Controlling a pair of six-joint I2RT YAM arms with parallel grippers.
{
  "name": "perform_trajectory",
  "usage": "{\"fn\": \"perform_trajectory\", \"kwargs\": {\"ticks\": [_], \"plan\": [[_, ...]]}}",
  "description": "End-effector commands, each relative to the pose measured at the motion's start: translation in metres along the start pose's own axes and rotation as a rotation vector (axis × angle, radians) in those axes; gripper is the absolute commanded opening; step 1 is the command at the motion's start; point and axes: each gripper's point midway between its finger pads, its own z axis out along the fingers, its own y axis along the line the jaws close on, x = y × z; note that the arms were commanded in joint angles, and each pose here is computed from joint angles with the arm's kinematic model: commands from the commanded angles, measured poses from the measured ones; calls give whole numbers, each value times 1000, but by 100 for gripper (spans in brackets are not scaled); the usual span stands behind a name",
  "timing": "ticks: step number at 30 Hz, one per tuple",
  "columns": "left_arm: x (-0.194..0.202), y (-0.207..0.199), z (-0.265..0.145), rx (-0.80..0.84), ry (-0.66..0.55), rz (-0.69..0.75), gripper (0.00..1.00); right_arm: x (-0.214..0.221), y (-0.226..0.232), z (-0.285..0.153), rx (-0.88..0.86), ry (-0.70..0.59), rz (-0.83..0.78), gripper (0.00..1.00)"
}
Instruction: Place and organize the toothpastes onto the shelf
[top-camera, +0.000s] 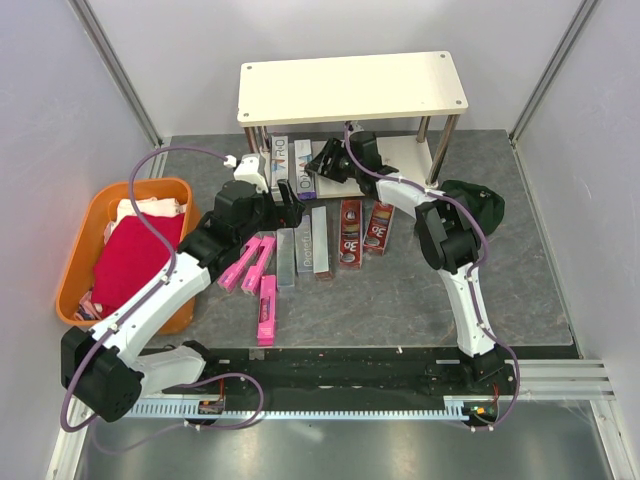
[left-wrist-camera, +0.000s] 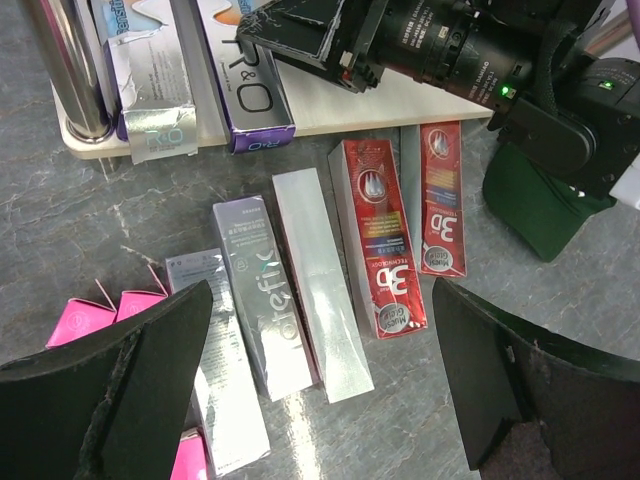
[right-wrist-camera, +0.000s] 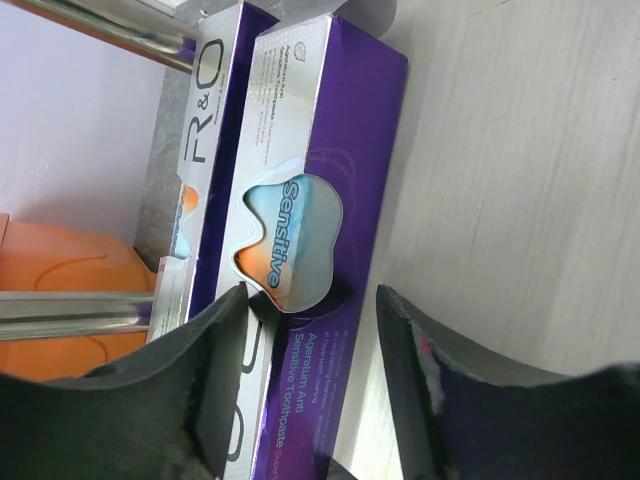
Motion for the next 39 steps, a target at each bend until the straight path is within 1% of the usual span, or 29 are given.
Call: {"fn": "perform_trajectory", "kwargs": {"ticks": [1, 6, 14, 18, 22, 24, 25, 26, 27, 28, 29, 30, 32, 33, 34, 35, 36, 37, 39], "plan": [[1, 1, 1, 2, -2, 6, 98, 15, -9, 5, 15, 31, 20, 58], [0, 2, 1, 1, -3, 7, 98, 16, -12, 17, 9, 25, 41, 54], [0, 1, 2, 0, -2, 11, 98, 16, -7, 32, -26, 28, 67, 52], [1, 2, 3, -4, 6, 11, 98, 20, -1, 35, -65, 47, 72, 56], [4, 2, 6, -2, 17, 11, 98, 25, 2, 29, -79, 51, 74, 62], [7, 1, 8, -1, 28, 10, 98, 17, 7, 22, -78, 28, 62, 66], [7, 1, 8, 2, 31, 12, 98, 21, 0, 19, -57, 30, 67, 67], [8, 1, 9, 3, 31, 12, 98, 7, 7, 12, -59, -13, 54, 72], [9, 0, 9, 6, 36, 12, 98, 4, 8, 8, -56, -25, 54, 74], [10, 0, 9, 6, 39, 13, 98, 8, -2, 2, -31, -26, 60, 77], [11, 1, 10, 6, 43, 13, 99, -6, 8, -7, -42, -65, 49, 78], [13, 0, 11, 11, 50, 15, 99, -1, 1, -12, -24, -63, 53, 79], [19, 0, 14, 15, 69, 17, 99, -16, 10, -27, -30, -93, 35, 82], [25, 0, 17, 17, 90, 17, 100, -10, 5, -32, -17, -83, 36, 82], [28, -1, 18, 23, 101, 14, 100, -18, 15, -42, -28, -100, 27, 82], [32, -1, 20, 27, 114, 12, 100, -19, 16, -47, -20, -104, 16, 82], [36, 0, 22, 27, 128, 8, 100, -12, 11, -53, -4, -91, 18, 83], [42, 1, 25, 22, 147, 4, 100, -18, 21, -64, -14, -107, 8, 83], [49, 2, 29, 22, 167, 2, 100, -8, 17, -76, 2, -90, 10, 83]]}}
